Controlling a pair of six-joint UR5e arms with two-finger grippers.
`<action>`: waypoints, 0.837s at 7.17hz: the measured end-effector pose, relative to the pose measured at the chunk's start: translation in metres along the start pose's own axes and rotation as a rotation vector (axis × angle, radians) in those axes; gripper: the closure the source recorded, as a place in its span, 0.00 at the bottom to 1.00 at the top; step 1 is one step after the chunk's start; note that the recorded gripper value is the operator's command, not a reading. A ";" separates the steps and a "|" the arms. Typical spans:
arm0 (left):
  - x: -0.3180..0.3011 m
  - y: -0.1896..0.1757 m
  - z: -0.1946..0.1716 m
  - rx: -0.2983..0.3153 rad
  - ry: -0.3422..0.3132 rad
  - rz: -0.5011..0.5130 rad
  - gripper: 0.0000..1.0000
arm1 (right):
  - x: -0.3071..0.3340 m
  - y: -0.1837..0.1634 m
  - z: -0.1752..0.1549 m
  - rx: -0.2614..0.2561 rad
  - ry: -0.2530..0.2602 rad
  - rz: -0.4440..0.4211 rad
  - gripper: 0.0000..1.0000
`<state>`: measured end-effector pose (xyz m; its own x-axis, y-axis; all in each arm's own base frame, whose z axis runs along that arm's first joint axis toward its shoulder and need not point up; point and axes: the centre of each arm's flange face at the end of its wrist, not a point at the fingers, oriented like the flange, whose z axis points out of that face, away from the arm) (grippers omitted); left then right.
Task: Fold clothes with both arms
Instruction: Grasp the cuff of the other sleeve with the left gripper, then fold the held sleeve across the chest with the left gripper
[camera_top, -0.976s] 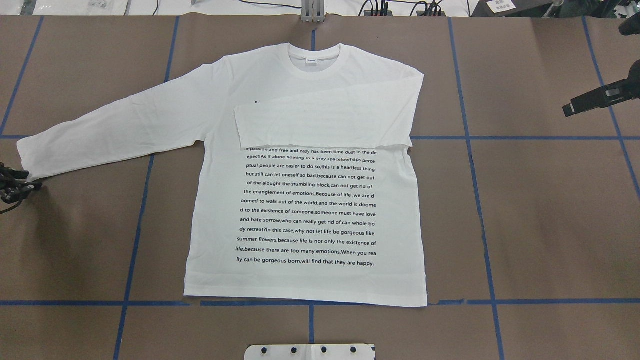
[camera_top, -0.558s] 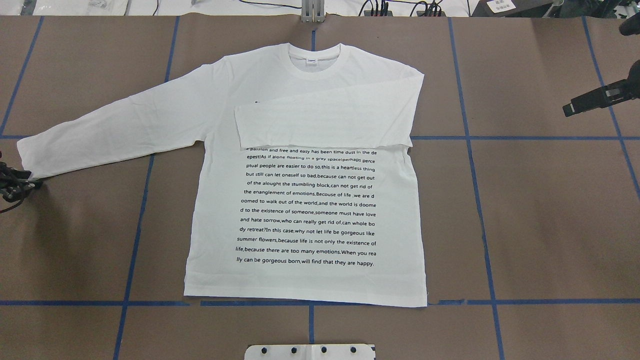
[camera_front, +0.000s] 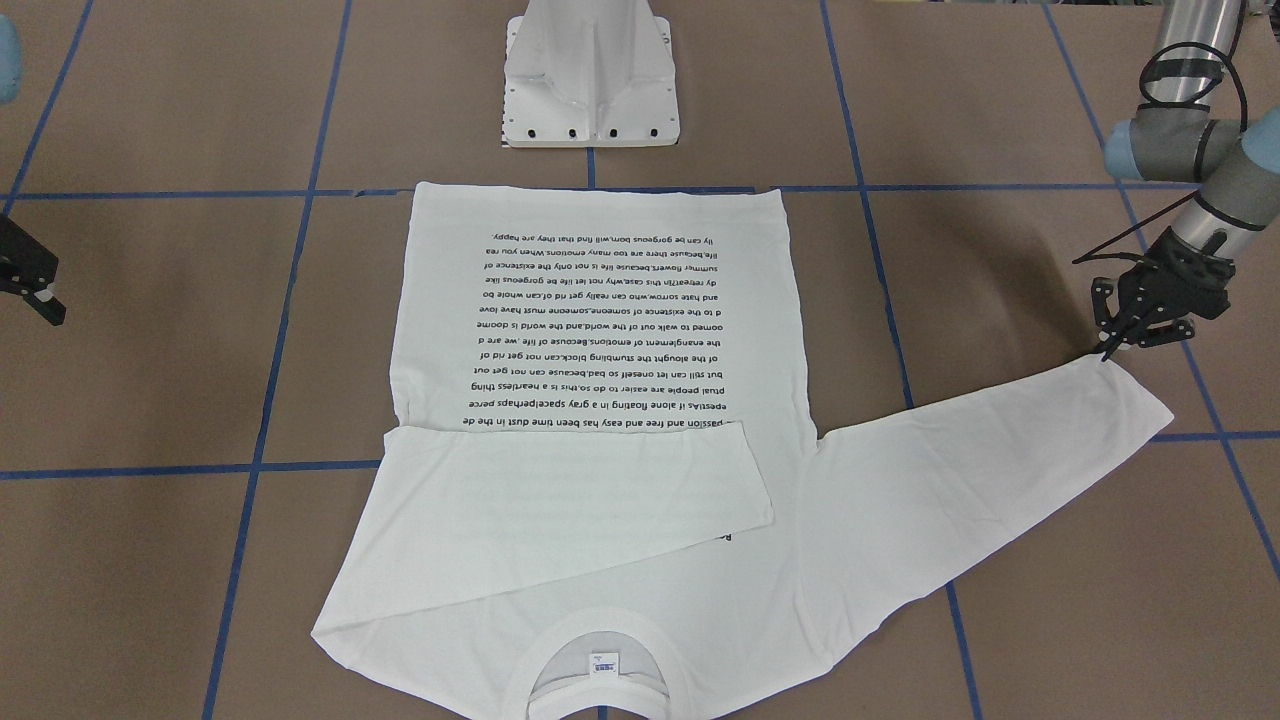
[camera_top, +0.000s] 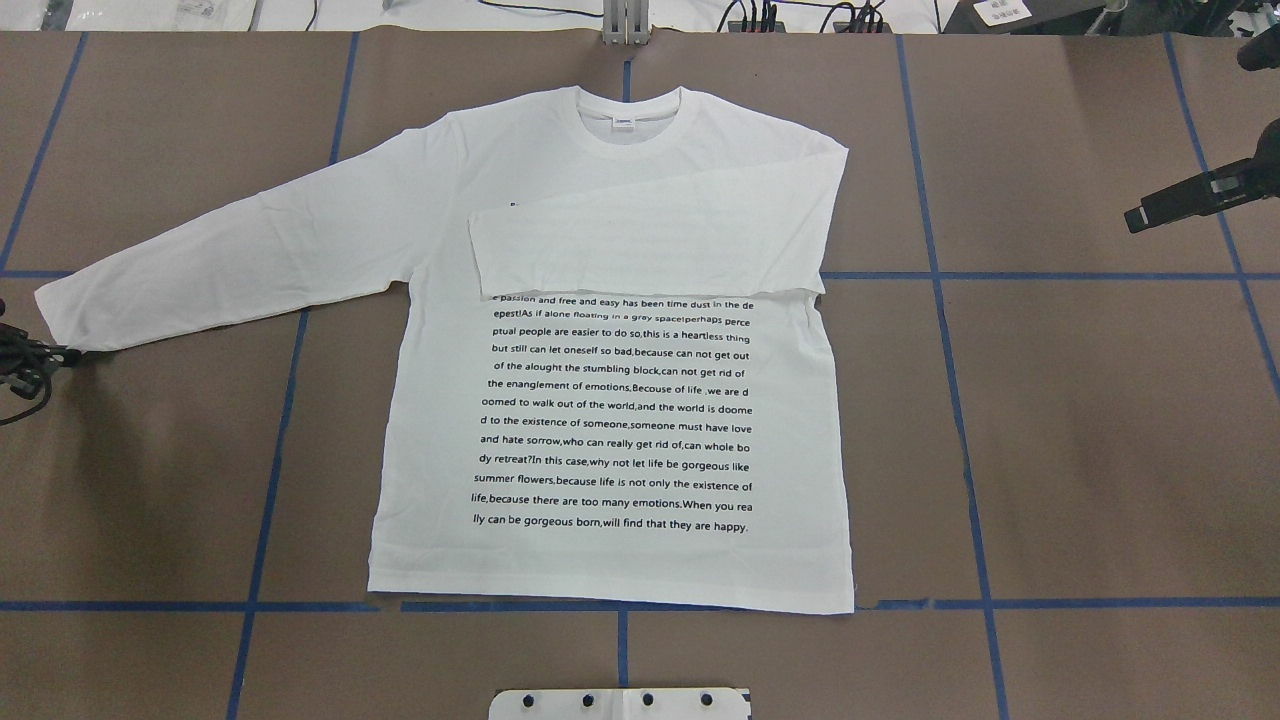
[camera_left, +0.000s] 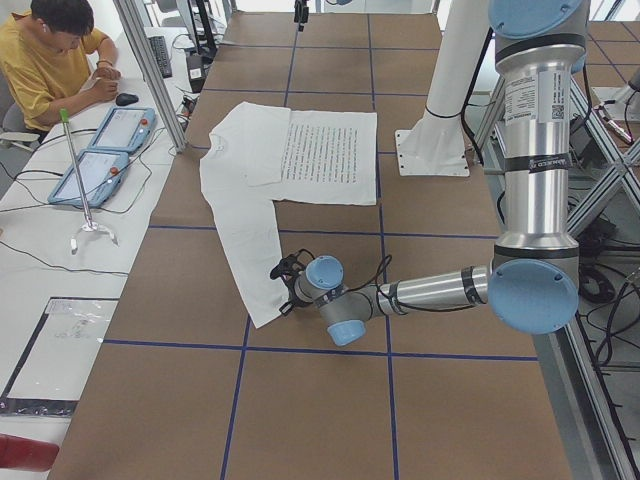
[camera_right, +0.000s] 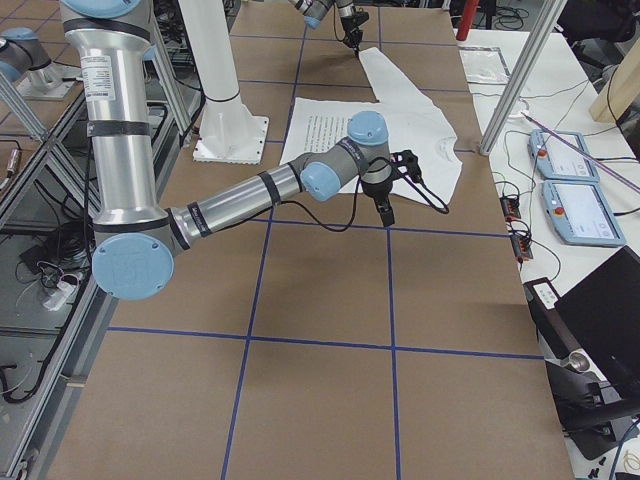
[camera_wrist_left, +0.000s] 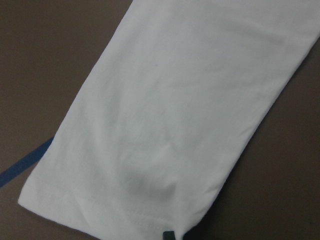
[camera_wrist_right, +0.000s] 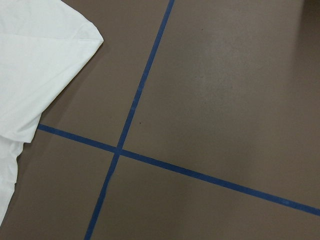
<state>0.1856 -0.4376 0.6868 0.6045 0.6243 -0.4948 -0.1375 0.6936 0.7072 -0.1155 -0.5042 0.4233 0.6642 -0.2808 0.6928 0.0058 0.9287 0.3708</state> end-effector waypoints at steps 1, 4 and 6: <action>0.005 -0.015 -0.006 0.036 0.006 0.013 1.00 | 0.000 0.000 0.000 0.001 0.000 -0.001 0.00; 0.018 -0.118 -0.037 0.224 0.035 -0.053 1.00 | 0.001 0.000 0.000 0.001 -0.001 0.000 0.00; 0.041 -0.208 -0.038 0.319 0.105 -0.205 1.00 | 0.002 0.001 0.001 -0.001 -0.001 0.002 0.00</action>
<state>0.2093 -0.5425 0.5007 0.5083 0.5294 -0.6792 0.2385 0.6713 0.7018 -0.1152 -0.5043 0.4253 0.6638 -0.2792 0.6938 0.0055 0.9295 0.3688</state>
